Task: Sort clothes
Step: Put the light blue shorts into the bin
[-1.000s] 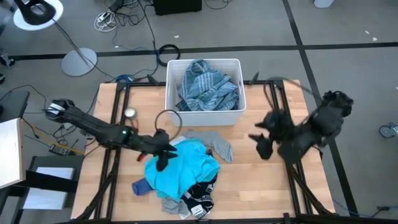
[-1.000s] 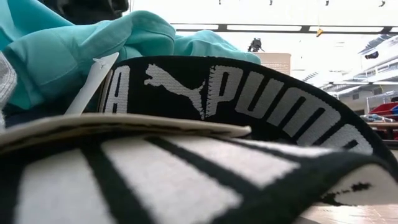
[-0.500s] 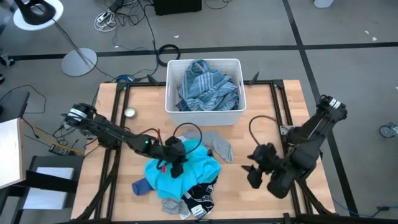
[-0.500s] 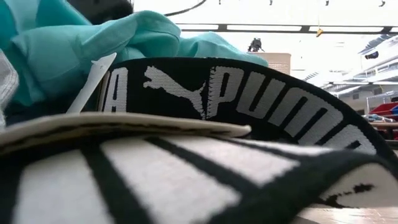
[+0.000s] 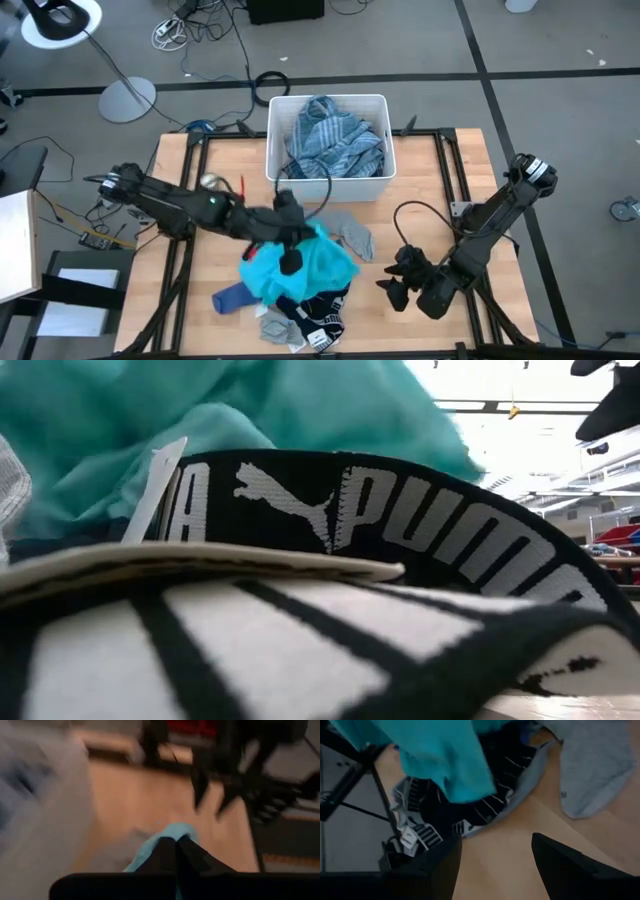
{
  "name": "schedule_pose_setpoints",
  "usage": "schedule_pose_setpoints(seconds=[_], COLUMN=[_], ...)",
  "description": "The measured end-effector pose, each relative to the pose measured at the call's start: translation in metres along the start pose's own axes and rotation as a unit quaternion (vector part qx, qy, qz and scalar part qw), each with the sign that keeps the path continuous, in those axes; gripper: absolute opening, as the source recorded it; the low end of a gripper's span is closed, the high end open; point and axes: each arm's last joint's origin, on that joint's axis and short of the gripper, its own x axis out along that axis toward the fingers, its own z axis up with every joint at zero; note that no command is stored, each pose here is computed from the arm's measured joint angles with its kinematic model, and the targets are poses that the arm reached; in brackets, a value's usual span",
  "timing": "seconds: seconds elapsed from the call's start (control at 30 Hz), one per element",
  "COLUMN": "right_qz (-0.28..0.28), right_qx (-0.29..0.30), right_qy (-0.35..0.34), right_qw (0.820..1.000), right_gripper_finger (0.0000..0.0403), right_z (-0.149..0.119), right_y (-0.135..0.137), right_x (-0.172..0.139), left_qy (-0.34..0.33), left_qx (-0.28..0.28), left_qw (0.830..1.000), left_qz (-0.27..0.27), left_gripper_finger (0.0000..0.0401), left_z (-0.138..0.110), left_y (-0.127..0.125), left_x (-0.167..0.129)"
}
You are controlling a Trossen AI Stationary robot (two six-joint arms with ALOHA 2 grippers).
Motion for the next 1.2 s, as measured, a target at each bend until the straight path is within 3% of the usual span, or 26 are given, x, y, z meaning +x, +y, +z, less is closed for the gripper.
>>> schedule_pose_setpoints(seconds=[0.13,0.37,0.5,0.63,0.8,0.9,1.07,1.2], right_qz=[0.01,0.04,0.049,0.05,0.05,0.048,0.042,0.034], right_qx=[-0.002,-0.011,-0.011,-0.01,-0.009,-0.009,-0.005,-0.006], right_qy=[-0.008,-0.023,-0.026,-0.026,-0.028,-0.035,-0.04,-0.047], right_qw=[1.0,0.999,0.998,0.998,0.998,0.998,0.998,0.998], right_gripper_finger=[0.0242,0.024,0.0239,0.0238,0.0236,0.0236,0.0235,0.0235], right_z=[0.005,0.014,0.015,0.015,0.015,0.016,0.019,0.024], right_y=[0.003,0.01,0.012,0.013,0.013,0.013,0.011,0.01], right_x=[0.004,0.009,0.009,0.009,0.009,0.009,0.011,0.015], left_qy=[-0.066,-0.184,-0.28,-0.386,-0.481,-0.489,-0.496,-0.545], left_qx=[0.067,0.08,0.092,0.075,0.07,0.08,0.115,0.139], left_qw=[0.994,0.962,0.922,0.867,0.809,0.799,0.796,0.77], left_qz=[0.059,0.186,0.25,0.307,0.33,0.342,0.328,0.302], left_gripper_finger=[0.0001,0.0,0.0,0.0,0.0,0.0,0.0,0.0], left_z=[0.047,0.108,0.139,0.164,0.182,0.187,0.195,0.209], left_y=[0.012,0.064,0.095,0.124,0.154,0.17,0.19,0.199], left_x=[-0.031,-0.057,-0.072,-0.094,-0.121,-0.126,-0.12,-0.112])
